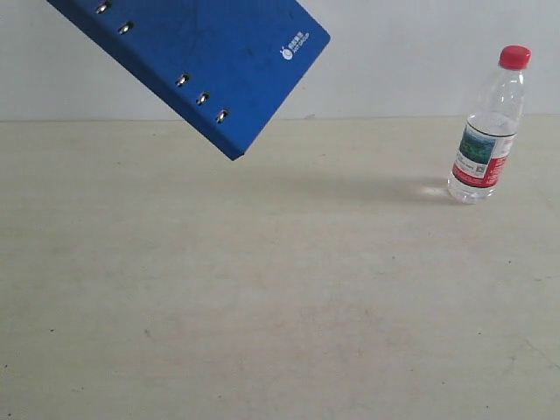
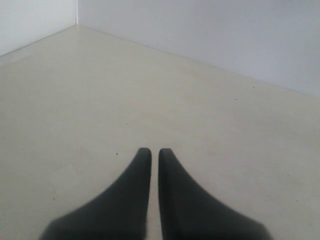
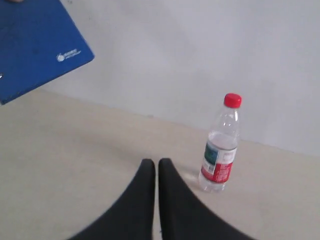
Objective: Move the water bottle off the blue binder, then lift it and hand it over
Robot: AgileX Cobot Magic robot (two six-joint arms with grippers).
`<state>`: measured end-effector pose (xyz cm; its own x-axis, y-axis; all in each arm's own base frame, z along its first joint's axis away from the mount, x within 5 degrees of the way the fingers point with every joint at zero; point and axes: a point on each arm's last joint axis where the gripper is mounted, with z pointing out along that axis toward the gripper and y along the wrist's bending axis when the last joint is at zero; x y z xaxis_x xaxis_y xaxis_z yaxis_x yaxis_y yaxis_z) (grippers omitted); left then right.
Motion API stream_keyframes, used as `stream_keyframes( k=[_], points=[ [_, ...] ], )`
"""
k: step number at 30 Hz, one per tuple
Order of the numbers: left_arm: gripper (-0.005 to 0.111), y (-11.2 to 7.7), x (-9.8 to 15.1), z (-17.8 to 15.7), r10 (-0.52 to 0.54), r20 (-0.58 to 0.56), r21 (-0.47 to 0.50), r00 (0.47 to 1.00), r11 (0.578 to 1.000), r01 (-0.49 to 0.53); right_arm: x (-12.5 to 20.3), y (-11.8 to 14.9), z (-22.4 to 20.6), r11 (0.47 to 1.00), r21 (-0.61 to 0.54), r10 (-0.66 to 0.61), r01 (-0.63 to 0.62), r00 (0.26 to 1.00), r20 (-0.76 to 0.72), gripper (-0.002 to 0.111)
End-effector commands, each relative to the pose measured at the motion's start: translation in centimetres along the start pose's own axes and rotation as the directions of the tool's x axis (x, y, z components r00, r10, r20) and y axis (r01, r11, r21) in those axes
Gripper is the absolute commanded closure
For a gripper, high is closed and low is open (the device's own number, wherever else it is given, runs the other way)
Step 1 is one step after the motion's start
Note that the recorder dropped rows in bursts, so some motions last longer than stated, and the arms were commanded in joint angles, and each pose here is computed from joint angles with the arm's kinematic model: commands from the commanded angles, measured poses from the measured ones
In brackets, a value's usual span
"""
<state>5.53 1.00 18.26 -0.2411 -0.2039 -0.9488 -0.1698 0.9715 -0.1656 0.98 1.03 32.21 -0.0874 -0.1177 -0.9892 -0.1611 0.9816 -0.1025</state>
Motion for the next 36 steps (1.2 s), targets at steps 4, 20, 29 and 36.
stream_keyframes(
  k=[4,20,29,36],
  points=[
    [0.101,0.0,0.0,0.0,0.014,0.013,-0.002,1.0,1.0,-0.014,7.9,-1.0,4.7,0.981,0.191,-0.051,-0.036,0.902,0.43,0.108],
    [0.101,0.0,0.0,0.0,0.014,0.013,-0.002,1.0,1.0,-0.014,13.3,-0.7,5.6,0.952,0.19,0.262,-0.241,0.961,-0.093,0.108],
    [0.101,0.0,0.0,0.0,0.014,0.013,-0.002,1.0,1.0,-0.014,13.6,-0.5,5.6,0.98,0.159,0.145,-0.121,0.978,-0.149,0.108],
    [0.101,0.0,0.0,0.0,0.014,0.013,-0.002,1.0,1.0,-0.014,13.8,-0.6,5.5,0.976,0.185,0.148,-0.117,0.976,-0.162,0.108]
  ],
)
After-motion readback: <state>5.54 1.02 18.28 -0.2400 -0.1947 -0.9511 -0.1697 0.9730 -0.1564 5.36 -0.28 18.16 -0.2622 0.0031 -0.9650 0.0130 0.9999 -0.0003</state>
